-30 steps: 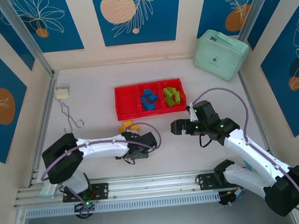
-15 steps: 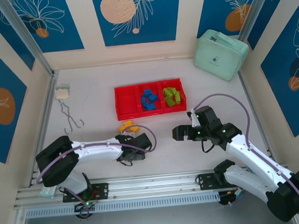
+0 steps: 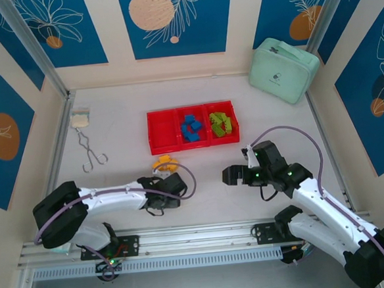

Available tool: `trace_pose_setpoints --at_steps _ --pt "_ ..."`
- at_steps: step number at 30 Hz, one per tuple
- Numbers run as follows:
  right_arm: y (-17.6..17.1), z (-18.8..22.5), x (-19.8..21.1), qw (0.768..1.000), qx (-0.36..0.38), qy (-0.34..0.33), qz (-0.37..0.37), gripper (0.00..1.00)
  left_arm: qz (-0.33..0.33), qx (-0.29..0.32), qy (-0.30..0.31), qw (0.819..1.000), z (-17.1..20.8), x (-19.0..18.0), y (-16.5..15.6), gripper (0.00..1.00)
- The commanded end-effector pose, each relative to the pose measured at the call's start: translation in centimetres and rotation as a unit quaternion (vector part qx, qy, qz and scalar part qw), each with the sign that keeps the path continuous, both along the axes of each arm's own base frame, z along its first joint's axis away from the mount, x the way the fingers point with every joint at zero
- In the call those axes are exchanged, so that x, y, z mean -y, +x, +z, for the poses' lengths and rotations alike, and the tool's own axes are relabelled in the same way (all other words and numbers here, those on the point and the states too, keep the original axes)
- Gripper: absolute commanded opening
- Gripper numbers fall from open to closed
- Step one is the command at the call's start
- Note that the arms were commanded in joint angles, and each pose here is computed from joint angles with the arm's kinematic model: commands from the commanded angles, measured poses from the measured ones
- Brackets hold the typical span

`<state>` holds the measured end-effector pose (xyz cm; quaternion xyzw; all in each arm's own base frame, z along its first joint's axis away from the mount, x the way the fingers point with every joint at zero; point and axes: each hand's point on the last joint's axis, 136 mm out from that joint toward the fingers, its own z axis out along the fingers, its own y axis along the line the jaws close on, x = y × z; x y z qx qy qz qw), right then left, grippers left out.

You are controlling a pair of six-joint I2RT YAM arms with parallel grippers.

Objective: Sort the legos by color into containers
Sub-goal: Pick up the lego from the middle-left of the table.

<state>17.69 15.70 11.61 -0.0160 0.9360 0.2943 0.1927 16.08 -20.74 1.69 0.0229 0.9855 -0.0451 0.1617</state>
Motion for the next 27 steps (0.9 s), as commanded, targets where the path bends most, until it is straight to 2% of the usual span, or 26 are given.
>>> trace_pose_setpoints --at_steps 1,7,13,20,24,27 --pt "-0.5 0.2 -0.4 1.0 -0.009 0.022 0.003 0.99 -0.033 0.008 -0.061 0.998 0.3 2.9 0.4 0.63" --pt "-0.2 -0.7 0.1 1.0 -0.01 0.009 -0.009 0.99 -0.064 0.006 -0.061 0.996 1.4 3.6 0.3 0.62" --pt "-0.1 -1.2 0.0 1.0 -0.017 0.01 -0.011 0.99 -0.061 0.033 -0.071 0.995 3.7 3.1 0.4 0.58" --pt "1.2 -1.4 1.0 0.999 -0.021 -0.02 -0.041 1.0 -0.051 0.12 -0.087 0.988 10.9 1.6 2.1 0.46" --pt "1.7 -1.5 1.3 0.998 -0.023 -0.023 -0.049 1.0 -0.044 0.183 -0.066 0.98 14.5 0.8 4.4 0.4" --pt "2.1 -1.5 1.0 0.999 -0.013 -0.013 -0.049 1.0 -0.06 0.19 -0.047 0.979 16.1 1.3 6.7 0.4"
